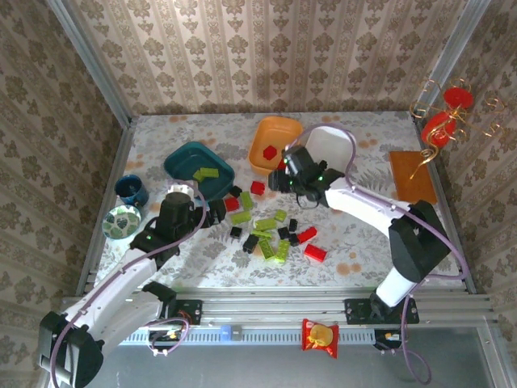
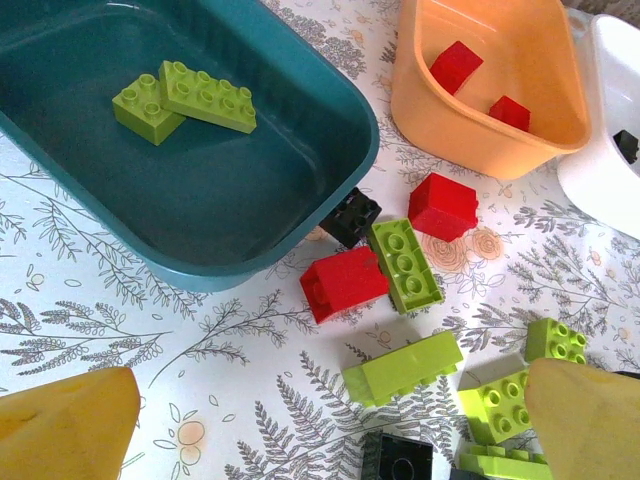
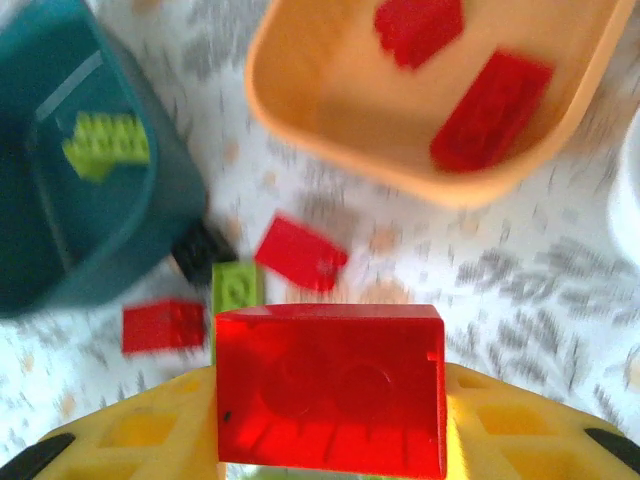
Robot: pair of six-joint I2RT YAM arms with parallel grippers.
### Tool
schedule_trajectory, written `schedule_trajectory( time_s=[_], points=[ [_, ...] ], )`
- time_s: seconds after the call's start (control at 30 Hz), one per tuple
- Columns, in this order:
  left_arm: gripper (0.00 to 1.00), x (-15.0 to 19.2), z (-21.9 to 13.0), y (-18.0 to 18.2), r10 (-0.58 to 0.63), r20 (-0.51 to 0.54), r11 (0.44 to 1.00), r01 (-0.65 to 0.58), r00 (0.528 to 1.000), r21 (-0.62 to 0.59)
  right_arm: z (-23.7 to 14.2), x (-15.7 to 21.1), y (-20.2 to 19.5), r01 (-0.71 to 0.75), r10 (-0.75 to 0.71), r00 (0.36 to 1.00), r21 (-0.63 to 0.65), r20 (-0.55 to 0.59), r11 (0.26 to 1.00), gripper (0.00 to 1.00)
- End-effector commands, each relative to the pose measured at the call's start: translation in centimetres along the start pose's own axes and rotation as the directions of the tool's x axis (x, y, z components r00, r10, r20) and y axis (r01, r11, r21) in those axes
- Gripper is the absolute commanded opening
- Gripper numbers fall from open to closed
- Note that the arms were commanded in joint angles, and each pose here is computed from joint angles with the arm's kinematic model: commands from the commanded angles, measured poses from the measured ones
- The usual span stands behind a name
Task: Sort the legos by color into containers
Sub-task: Pick up the lego from the center of the table, then place the lego in the container.
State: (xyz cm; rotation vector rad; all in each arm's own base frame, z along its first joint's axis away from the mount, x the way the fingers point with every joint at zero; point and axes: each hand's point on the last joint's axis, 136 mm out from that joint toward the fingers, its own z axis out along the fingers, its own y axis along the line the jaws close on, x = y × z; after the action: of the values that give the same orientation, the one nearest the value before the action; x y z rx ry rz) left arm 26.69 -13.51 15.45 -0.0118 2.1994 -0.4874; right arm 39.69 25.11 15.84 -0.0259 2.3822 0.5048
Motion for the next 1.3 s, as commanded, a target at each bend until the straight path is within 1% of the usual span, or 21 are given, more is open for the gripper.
schedule_trajectory(
  time_s=[0.0, 0.23, 0.37, 0.43, 0.5, 0.53, 0.57, 0.67, 0.77, 0.9, 1.03, 1.17, 1.27],
  points=[
    [1.0, -0.7, -0.2, -0.1, -0.019, 0.023, 1.0, 0.018, 1.0, 0.009, 2.0, -2.3, -0.2, 0.002, -0.002, 1.0, -0.01, 0.004, 1.0, 0.34],
    [0.98, 0.3, 0.0, -0.5, -0.01, -0.013, 0.999, 0.011, 1.0, 0.042, 8.6, -6.0, -1.4, -0.017, 0.017, 1.0, 0.066, 0.001, 0.998, 0.35],
    [0.96, 1.0, 0.4, -0.6, -0.008, -0.046, 0.999, 0.01, 0.999, 0.052, 10.8, -7.5, -1.8, -0.015, 0.015, 1.0, 0.099, 0.006, 0.995, 0.38],
    [0.95, 1.2, 0.6, -0.7, -0.002, -0.062, 0.998, 0.006, 0.998, 0.058, 11.3, -8.3, -1.6, -0.01, 0.009, 1.0, 0.106, 0.01, 0.994, 0.44],
    [0.95, 1.5, 1.0, -0.9, 0.003, -0.086, 0.998, 0.003, 0.996, 0.062, 11.7, -8.8, -1.5, -0.007, 0.007, 1.0, 0.109, 0.002, 0.994, 0.6],
    [0.94, 1.7, 1.2, -1.1, 0.006, -0.099, 0.998, 0.001, 0.995, 0.069, 11.6, -9.0, -1.4, -0.005, 0.005, 1.0, 0.111, 0.001, 0.994, 0.64],
    [0.94, 1.8, 1.3, -1.4, 0.013, -0.112, 0.997, -0.004, 0.994, 0.079, 11.4, -9.1, -1.3, -0.005, 0.005, 1.0, 0.108, 0.002, 0.994, 0.66],
    [0.94, 2.7, 2.0, -2.0, 0.052, -0.161, 0.996, -0.039, 0.986, 0.084, 9.8, -9.8, -0.6, -0.003, 0.001, 1.0, 0.08, 0.03, 0.997, 0.7],
    [0.94, 3.7, 2.7, -3.2, 0.114, -0.211, 0.991, -0.095, 0.971, 0.098, 7.5, -9.7, -0.2, -0.004, 0.001, 0.998, 0.05, 0.057, 0.999, 0.72],
    [0.94, 5.3, 4.0, -4.7, 0.197, -0.301, 0.98, -0.176, 0.933, 0.095, 4.6, -8.0, -0.2, -0.01, 0.008, 0.997, 0.019, 0.075, 1.0, 0.72],
    [0.95, 6.9, 6.0, -4.8, 0.223, -0.399, 0.974, -0.22, 0.889, 0.055, 2.4, -5.6, -1.2, -0.023, 0.022, 0.997, 0.016, 0.074, 1.0, 0.73],
    [0.95, 7.3, 7.6, -4.6, 0.246, -0.434, 0.964, -0.267, 0.867, 0.013, 0.4, -3.7, -2.3, -0.033, 0.032, 0.997, 0.026, 0.073, 0.999, 0.73],
    [0.94, 7.0, 8.2, -4.3, 0.242, -0.442, 0.959, -0.281, 0.864, -0.024, -0.6, -2.9, -2.9, -0.037, 0.035, 0.996, 0.033, 0.078, 0.999, 0.73]
  ],
)
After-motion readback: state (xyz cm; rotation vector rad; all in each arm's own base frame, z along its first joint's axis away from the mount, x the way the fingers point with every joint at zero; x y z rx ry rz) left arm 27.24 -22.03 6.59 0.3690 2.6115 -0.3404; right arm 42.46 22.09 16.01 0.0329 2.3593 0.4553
